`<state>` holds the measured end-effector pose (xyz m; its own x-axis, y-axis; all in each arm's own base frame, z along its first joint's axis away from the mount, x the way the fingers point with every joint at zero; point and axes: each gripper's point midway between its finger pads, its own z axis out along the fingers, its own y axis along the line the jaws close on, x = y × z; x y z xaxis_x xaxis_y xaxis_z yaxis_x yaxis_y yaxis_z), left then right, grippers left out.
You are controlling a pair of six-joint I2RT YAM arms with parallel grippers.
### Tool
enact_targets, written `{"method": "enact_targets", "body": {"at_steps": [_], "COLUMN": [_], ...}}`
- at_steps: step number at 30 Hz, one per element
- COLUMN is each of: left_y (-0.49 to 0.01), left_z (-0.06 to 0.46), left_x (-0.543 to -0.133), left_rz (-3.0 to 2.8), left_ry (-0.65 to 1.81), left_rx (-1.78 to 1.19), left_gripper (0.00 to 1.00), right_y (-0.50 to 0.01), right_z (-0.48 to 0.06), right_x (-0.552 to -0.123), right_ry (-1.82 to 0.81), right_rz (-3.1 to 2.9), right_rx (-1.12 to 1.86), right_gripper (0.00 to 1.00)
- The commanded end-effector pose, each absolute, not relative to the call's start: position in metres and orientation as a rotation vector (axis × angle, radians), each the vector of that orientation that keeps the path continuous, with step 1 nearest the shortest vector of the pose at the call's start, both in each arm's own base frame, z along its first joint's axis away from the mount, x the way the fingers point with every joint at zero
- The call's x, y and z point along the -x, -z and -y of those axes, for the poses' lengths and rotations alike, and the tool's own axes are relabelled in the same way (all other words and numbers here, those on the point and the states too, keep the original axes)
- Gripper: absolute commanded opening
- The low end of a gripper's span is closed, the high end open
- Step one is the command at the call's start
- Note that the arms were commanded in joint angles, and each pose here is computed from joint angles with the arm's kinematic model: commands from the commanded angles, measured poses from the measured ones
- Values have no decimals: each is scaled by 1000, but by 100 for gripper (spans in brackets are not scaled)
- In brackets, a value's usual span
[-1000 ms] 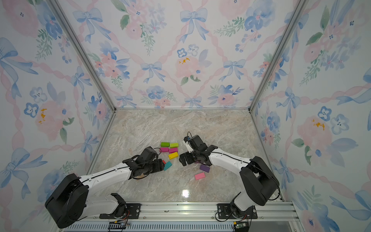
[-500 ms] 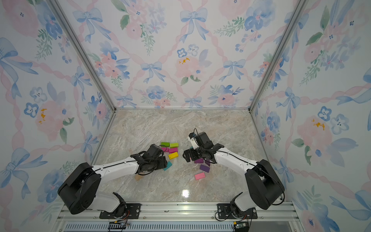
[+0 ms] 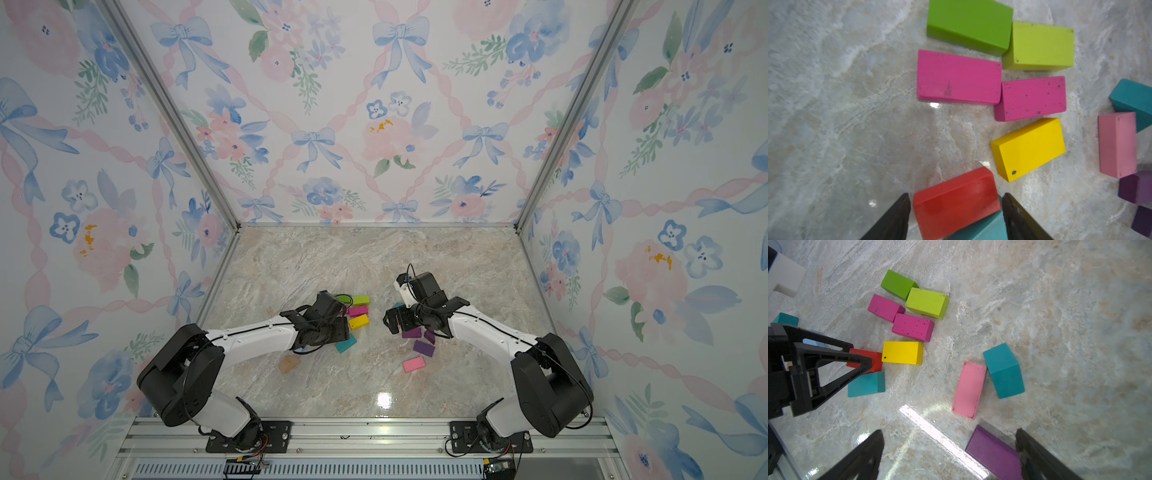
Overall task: Assemble a piece of candy with building blocks
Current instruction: Assemble the building block at the center of the board.
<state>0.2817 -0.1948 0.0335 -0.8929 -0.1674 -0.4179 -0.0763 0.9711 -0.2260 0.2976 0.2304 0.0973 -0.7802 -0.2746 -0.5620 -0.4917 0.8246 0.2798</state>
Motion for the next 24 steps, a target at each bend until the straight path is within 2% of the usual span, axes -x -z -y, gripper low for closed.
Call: {"method": "enact_targets", "body": {"at_steps": [1,19,24], "left_y": [-33,-20,-19], "left_z": [191,195,193], "left_x": [-284,-278,-275], "left_rz": [-2671,-2694,-2698], "left_ry": [177,69,60], "left_rx": [112,78,70], "left_gripper": [72,73,60], "right_y": [-96,-97,-95], "right_z": [-223,-206,-201], "right_x": [-292,-291,-290], "right_ry": [-565,-540,-537], "right_rz": [-2506,-2507,-2509], "right_rx": [578,537,519], "right_gripper": [99,99,99]}}
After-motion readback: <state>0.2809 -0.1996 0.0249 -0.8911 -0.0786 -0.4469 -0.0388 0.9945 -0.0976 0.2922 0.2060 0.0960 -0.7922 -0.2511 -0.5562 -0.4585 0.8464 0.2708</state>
